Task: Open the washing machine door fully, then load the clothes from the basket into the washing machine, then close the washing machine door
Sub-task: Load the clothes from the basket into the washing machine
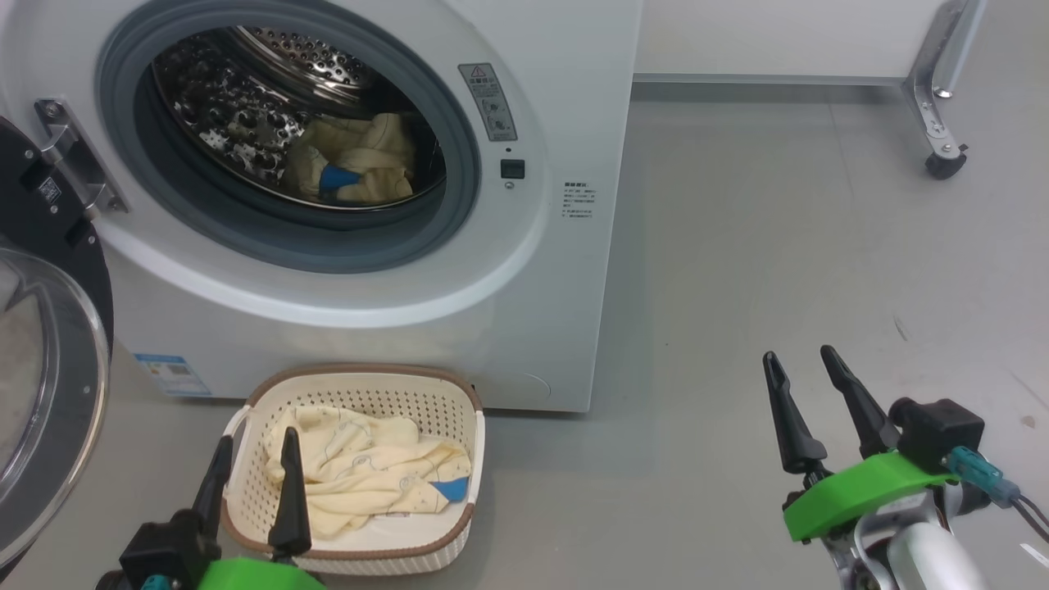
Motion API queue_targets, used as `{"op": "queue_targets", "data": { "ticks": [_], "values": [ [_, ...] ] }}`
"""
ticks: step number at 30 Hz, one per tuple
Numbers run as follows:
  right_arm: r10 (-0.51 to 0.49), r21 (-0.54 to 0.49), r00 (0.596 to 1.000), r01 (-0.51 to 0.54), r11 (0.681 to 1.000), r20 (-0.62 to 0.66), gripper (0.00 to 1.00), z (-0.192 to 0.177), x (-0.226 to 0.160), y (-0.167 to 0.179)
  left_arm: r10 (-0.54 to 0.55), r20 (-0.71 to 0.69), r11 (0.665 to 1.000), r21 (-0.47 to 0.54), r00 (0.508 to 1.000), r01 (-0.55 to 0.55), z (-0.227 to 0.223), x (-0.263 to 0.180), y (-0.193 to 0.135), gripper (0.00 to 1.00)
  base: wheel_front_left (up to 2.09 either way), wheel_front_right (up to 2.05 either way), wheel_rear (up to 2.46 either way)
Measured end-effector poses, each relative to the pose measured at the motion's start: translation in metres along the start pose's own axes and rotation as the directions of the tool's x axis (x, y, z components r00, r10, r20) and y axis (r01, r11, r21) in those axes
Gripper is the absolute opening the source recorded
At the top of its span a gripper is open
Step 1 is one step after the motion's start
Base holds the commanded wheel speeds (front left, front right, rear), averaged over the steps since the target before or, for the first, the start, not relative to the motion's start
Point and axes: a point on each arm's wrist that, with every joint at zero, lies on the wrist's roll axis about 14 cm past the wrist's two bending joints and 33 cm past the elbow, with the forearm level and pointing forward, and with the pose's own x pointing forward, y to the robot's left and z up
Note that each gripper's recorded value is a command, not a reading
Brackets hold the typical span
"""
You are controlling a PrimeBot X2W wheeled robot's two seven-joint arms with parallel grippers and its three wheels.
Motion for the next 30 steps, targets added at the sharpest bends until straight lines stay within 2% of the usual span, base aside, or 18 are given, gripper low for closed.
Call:
{"op": "queue_targets", "data": {
  "ticks": [30],
  "values": [
    [-0.024, 0.005, 0.999, 0.024, 1.0, -0.042, 1.0, -0.015, 0.005, -0.009, -0.025, -0.083, 1.0, -0.009, 0.996, 0.024, -0.027, 0.006, -0.006, 1.0, 0.0, 0.0, 0.0]
  ]
}}
